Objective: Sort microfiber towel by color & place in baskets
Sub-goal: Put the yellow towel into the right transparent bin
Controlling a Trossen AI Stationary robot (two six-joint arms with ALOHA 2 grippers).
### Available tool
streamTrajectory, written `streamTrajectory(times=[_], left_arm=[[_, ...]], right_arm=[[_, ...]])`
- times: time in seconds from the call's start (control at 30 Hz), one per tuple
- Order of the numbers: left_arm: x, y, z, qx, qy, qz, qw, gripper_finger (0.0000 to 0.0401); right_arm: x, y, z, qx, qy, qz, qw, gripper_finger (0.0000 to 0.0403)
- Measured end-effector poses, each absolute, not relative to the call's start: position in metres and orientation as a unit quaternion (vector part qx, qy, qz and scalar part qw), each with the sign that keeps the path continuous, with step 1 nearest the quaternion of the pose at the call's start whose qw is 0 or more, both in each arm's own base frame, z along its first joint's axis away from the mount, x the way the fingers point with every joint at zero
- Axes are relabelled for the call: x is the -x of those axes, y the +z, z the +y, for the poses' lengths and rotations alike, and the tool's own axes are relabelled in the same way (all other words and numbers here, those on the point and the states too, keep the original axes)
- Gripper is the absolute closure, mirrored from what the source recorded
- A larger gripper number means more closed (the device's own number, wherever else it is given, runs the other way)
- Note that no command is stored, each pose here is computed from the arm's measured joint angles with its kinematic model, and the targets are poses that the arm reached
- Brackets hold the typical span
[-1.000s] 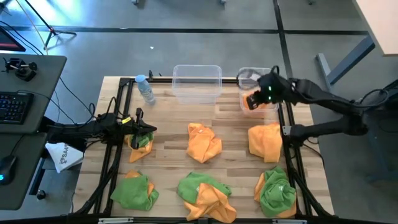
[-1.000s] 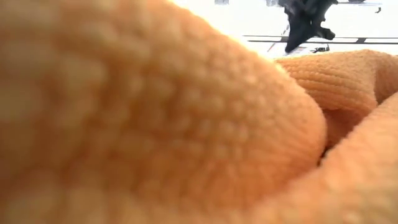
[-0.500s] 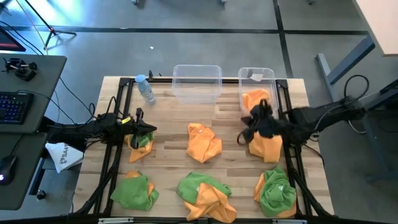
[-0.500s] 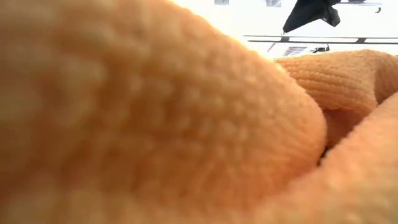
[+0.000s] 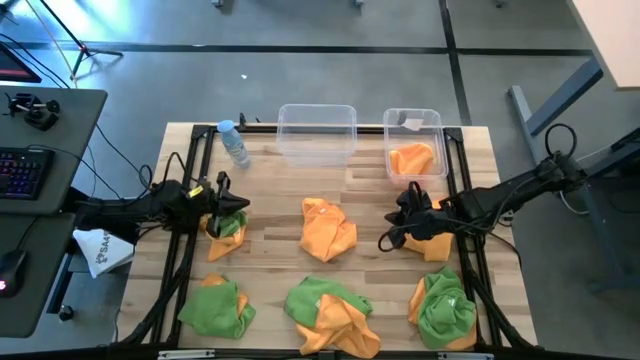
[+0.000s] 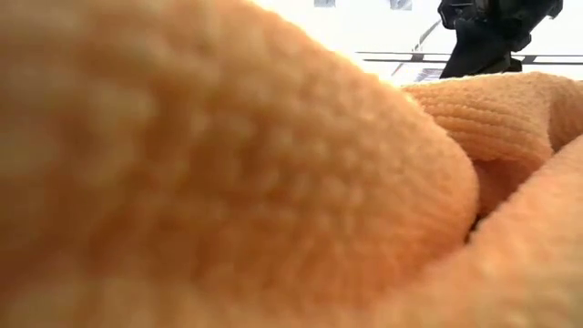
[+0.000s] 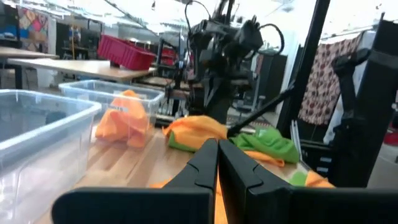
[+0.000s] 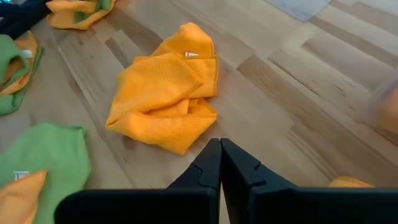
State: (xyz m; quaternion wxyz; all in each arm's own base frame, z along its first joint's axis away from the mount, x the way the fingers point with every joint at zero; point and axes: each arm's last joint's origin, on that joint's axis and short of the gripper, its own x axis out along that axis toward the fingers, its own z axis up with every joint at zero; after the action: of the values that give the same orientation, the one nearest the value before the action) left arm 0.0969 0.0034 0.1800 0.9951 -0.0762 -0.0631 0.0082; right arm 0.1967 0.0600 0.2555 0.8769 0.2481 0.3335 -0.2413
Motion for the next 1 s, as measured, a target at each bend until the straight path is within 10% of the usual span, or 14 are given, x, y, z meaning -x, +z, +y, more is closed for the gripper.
streamTrajectory(times=[0.4, 1.0], left_arm=[[-0.118, 0.232, -0.004, 0.069, 0.036, 0.032, 0.996, 0.0401], [-0.294, 0.289, -0.044, 0.116, 0.140, 0.304, 0.935, 0.0401]], right_arm=[[-0.196, 0.257, 0.060, -0.220, -0.226, 0.337, 0.887, 0.0403], [-0.156, 0.265, 0.084, -0.137, -0.129, 0.390, 0.901, 0.0403]])
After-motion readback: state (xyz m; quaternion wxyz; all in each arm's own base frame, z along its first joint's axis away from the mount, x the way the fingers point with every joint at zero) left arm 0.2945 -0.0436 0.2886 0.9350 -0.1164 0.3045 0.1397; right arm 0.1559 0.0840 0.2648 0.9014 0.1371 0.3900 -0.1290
